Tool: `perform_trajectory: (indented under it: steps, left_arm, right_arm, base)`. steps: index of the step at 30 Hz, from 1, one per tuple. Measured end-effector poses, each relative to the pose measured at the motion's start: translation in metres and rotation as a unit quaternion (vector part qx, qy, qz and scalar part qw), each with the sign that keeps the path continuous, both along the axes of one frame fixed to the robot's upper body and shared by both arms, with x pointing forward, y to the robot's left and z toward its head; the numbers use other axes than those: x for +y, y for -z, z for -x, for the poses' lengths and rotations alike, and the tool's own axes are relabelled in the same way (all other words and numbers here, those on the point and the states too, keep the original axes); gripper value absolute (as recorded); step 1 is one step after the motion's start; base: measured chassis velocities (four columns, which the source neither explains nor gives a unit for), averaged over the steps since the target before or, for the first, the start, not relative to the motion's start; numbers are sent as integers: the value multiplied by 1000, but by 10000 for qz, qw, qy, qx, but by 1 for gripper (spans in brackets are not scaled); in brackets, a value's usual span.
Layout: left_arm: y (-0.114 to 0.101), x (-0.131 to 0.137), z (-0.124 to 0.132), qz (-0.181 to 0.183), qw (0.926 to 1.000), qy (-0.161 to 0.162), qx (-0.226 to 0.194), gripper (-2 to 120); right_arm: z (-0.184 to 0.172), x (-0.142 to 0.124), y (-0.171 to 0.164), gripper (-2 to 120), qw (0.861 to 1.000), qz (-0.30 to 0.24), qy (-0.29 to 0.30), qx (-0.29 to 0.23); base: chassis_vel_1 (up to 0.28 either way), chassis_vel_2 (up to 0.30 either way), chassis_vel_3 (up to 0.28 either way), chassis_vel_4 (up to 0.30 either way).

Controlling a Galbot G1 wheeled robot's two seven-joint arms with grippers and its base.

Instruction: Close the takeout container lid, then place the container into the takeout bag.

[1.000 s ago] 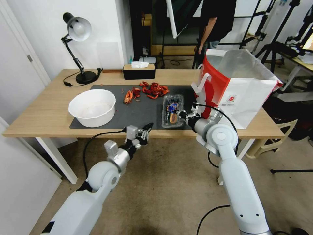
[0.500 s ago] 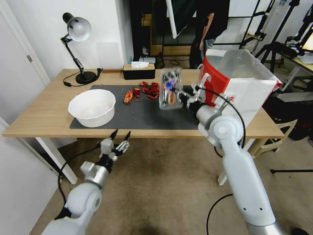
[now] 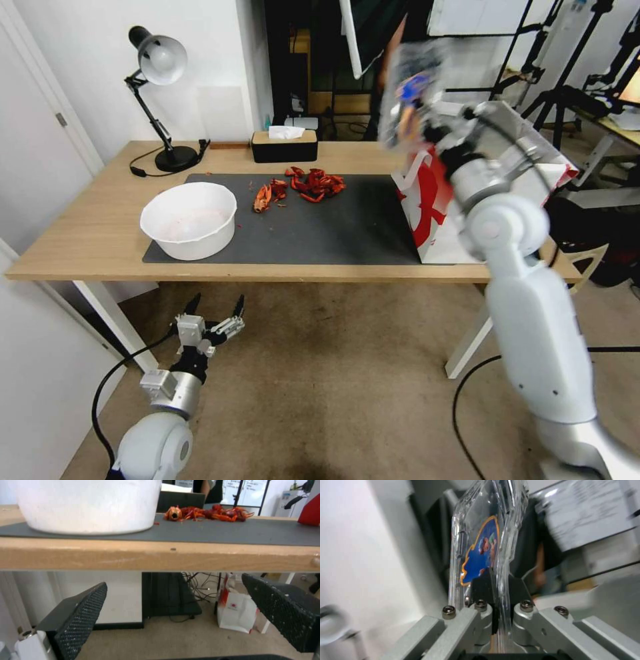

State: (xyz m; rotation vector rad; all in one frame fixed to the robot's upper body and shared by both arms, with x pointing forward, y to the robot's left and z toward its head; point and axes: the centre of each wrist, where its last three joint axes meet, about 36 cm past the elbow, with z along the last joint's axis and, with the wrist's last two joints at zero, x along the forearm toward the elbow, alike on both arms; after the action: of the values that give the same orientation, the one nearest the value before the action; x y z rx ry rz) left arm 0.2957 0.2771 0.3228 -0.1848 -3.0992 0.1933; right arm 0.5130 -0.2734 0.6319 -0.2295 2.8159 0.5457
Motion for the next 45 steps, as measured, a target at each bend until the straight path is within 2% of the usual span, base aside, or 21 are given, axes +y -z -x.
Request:
perform_trajectory:
  steps: [1, 3, 5, 9, 14, 18, 21, 23, 25, 26, 29, 31, 33, 34, 35, 38, 40, 41, 42, 45]
  left_arm:
    - [1, 0, 1, 2, 10000, -6, 10, 100]
    - [2, 0, 1, 2, 10000, -8, 14, 100]
    - [5, -1, 2, 18, 10000, 4, 30, 100]
    - [6, -5, -1, 63, 10000, 48, 31, 100]
    - [6, -8, -4, 93, 9999, 72, 8, 100]
    - [4, -8, -10, 108, 9999, 96, 3, 100]
    - [2, -6, -14, 109, 9999, 100, 22, 100]
    - [2, -6, -15, 109, 9999, 102, 26, 100]
    - [1, -7, -21, 108, 9998, 153, 44, 100]
    - [1, -7, -21, 108, 9998, 153, 44, 100]
    - [0, -13, -29, 133, 9996, 258, 70, 100]
    - [0, -15, -30, 145, 9994, 288, 83, 100]
    - [0, -19, -31, 167, 9992, 332, 110, 100]
    - [0, -19, -31, 167, 9992, 332, 110, 100]
    - [1, -20, -31, 176, 9991, 354, 123, 100]
    - [0, -21, -32, 180, 9991, 364, 130, 100]
    - [0, -21, -32, 183, 9991, 363, 135, 100]
    - [0, -21, -32, 183, 9991, 363, 135, 100]
    - [0, -21, -31, 189, 9991, 359, 137, 100]
    - [1, -21, -29, 201, 9990, 356, 156, 100]
  right_arm:
    - [-1, -13, -7, 0, 9997, 54, 258, 9]
    - [-1, -21, -10, 0, 9991, 91, 407, 41]
    - [0, -44, -17, 0, 9958, 232, 846, 277]
    - [6, -57, -15, 0, 9923, 323, 1048, 577]
    - [8, -59, -12, 0, 9908, 295, 1056, 796]
    - [12, -57, -8, 2, 9872, 259, 1035, 1186]
    - [13, -55, -7, 17, 9842, 181, 951, 1481]
    - [13, -55, -6, 20, 9838, 170, 946, 1514]
    - [17, -57, -1, 31, 9817, 155, 973, 1632]
    - [17, -57, -1, 31, 9817, 155, 973, 1632]
    - [26, -63, 5, 46, 9796, 187, 1042, 1707]
    - [27, -63, 7, 50, 9792, 198, 1053, 1723]
    - [31, -63, 9, 59, 9790, 218, 1058, 1726]
    - [31, -63, 9, 59, 9790, 218, 1058, 1726]
    - [33, -63, 11, 67, 9800, 222, 1029, 1688]
    - [36, -62, 11, 73, 9840, 211, 929, 1507]
    - [41, -59, 10, 84, 9900, 235, 775, 1157]
    - [41, -59, 10, 84, 9900, 235, 775, 1157]
    - [44, -57, 9, 91, 9932, 288, 643, 924]
    - [48, -54, 8, 98, 9961, 422, 468, 619]
  base:
    - [0, 0, 0, 0]
    - [0, 0, 0, 0]
    - [0, 0, 0, 0]
    - [0, 0, 0, 0]
    - [0, 0, 0, 0]
    - [0, 0, 0, 0]
    - [0, 0, 0, 0]
    - [0, 0, 0, 0]
    - [0, 0, 0, 0]
    - [0, 0, 0, 0]
    - [0, 0, 0, 0]
    - [0, 0, 0, 0]
    - [0, 0, 0, 0]
    - [0, 0, 0, 0]
    - [0, 0, 0, 0]
    - [0, 0, 0, 0]
    - [0, 0, 0, 0]
    - [0, 0, 0, 0]
    - [0, 0, 0, 0]
    - [0, 0, 0, 0]
